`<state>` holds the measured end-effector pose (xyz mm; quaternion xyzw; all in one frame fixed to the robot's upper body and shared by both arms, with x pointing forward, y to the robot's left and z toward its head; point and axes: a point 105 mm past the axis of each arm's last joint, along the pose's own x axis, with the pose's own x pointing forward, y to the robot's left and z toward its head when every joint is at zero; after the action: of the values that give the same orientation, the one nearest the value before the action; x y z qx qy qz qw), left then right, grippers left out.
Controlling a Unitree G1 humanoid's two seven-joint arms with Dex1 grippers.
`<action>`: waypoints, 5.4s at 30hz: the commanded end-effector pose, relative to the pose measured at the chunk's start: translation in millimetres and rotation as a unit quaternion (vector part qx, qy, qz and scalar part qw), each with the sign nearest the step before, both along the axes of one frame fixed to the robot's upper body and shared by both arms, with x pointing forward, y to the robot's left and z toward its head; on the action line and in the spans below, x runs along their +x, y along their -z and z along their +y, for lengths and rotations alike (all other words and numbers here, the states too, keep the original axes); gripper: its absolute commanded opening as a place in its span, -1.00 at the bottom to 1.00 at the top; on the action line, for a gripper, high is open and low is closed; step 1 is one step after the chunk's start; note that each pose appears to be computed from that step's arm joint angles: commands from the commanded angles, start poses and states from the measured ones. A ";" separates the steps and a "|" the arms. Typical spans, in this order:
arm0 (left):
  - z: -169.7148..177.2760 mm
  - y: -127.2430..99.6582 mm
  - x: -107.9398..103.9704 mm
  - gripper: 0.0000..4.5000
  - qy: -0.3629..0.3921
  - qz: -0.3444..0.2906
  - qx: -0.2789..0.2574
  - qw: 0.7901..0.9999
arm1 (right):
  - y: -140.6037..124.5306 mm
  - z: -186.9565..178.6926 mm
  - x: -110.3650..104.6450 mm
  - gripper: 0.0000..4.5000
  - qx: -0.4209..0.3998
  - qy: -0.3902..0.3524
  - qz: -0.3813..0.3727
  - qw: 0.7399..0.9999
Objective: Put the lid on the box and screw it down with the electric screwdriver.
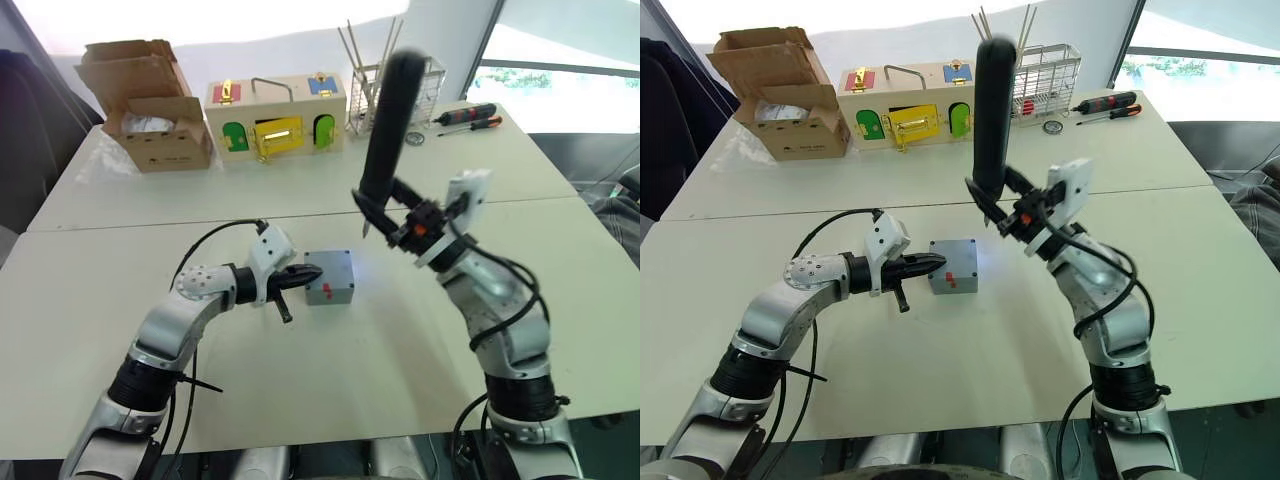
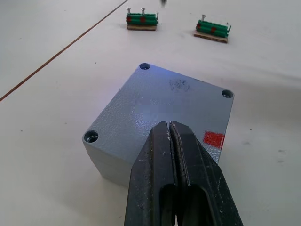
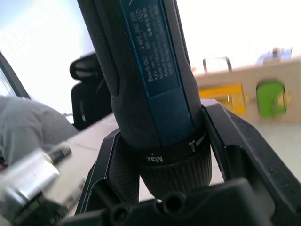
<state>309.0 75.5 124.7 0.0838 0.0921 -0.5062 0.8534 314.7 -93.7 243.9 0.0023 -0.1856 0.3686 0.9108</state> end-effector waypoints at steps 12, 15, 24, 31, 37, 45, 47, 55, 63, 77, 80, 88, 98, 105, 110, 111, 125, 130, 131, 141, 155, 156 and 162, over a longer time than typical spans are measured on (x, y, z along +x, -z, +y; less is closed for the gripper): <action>-4.7 -75.8 -39.6 -1.00 0.138 -0.052 0.012 0.989 | -33.6 -159.6 21.7 -0.20 -0.183 0.194 0.208 0.941; -11.6 -70.2 -49.6 -1.00 0.160 -0.055 0.027 0.985 | -2.4 -202.0 12.9 -0.20 -0.190 0.238 0.362 0.881; -31.1 -59.5 -67.0 -1.00 0.180 -0.052 0.016 0.982 | 70.8 -236.0 -5.5 -0.20 -0.100 0.247 0.578 0.771; -26.3 -57.7 -70.9 -1.00 0.165 -0.042 0.010 0.985 | 104.9 -242.1 -2.0 -0.20 -0.101 0.255 0.607 0.746; -4.6 -61.6 -49.0 -1.00 0.088 -0.024 -0.037 0.995 | 110.9 -243.9 2.7 0.38 -0.136 0.260 0.589 0.753; 48.7 -62.1 -19.0 -1.00 -0.033 -0.012 -0.055 0.998 | 61.7 -244.0 27.3 0.99 -0.231 0.304 0.435 0.815; 66.1 -52.1 -12.6 -1.00 -0.066 -0.005 -0.035 0.997 | 33.3 -217.9 36.4 0.99 -0.273 0.275 0.343 0.856; 75.4 -13.0 1.8 -1.00 -0.122 0.014 -0.015 0.992 | 82.2 -48.2 -31.7 0.99 -0.290 -0.090 0.221 0.927; 37.4 14.2 1.8 -1.00 -0.062 0.025 0.004 0.998 | 136.8 -17.6 -31.8 0.99 -0.277 -0.088 0.234 0.928; -1.9 29.3 -6.0 -1.00 0.002 0.038 0.006 0.999 | 145.4 8.4 -36.7 0.99 -0.274 -0.109 0.219 0.930; -9.4 33.1 -9.1 -1.00 0.028 0.036 0.017 0.999 | 143.1 11.7 -44.4 0.99 -0.271 -0.123 0.222 0.928; -14.8 41.6 -8.5 -1.00 0.063 0.019 0.052 0.996 | 145.0 8.9 -62.5 0.99 -0.278 -0.137 0.245 0.919; 8.6 36.7 10.6 -1.00 0.017 -0.010 0.067 0.998 | 143.3 -9.6 -52.2 0.99 -0.314 -0.099 0.233 0.915; 4.2 30.6 11.2 -1.00 0.014 -0.020 0.059 0.998 | 146.2 -9.4 -43.1 0.99 -0.334 -0.100 0.217 0.912; -1.7 31.6 17.1 -1.00 0.012 -0.028 0.063 0.998 | 144.2 8.7 -50.2 0.99 -0.316 -0.135 0.213 0.914; -2.8 31.2 18.3 -1.00 0.013 -0.030 0.063 0.997 | 143.8 12.3 -53.2 0.99 -0.312 -0.144 0.215 0.914; 5.5 29.3 35.8 -1.00 -0.020 -0.063 0.079 0.995 | 143.1 15.6 -71.4 0.99 -0.303 -0.170 0.234 0.908; 25.9 30.4 32.9 -1.00 -0.043 -0.054 0.090 0.994 | 131.3 -14.5 -51.5 0.99 -0.348 -0.121 0.179 0.912; 30.6 30.9 28.1 -1.00 -0.043 -0.047 0.091 0.994 | 126.5 -21.0 -45.9 0.99 -0.359 -0.114 0.152 0.914; 23.4 34.6 -32.3 -1.00 0.035 0.030 0.082 0.996 | 127.1 -41.9 1.2 0.99 -0.459 -0.145 0.043 0.876; 16.3 47.0 -7.7 -1.00 -0.013 -0.005 0.112 0.994 | 138.2 -1.1 -9.6 0.99 -0.451 -0.280 -0.006 0.847; 14.2 45.6 -6.7 -1.00 -0.011 -0.008 0.109 0.994 | 140.6 -0.5 -14.8 0.99 -0.449 -0.286 0.002 0.847; 8.2 42.8 -7.4 -1.00 0.004 -0.013 0.100 0.995 | 151.4 -0.3 -39.1 0.99 -0.438 -0.300 0.052 0.846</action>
<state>300.1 87.5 82.7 0.1693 0.1331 -0.4978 0.8401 292.0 -111.6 90.5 -0.3334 0.0679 0.6342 0.6943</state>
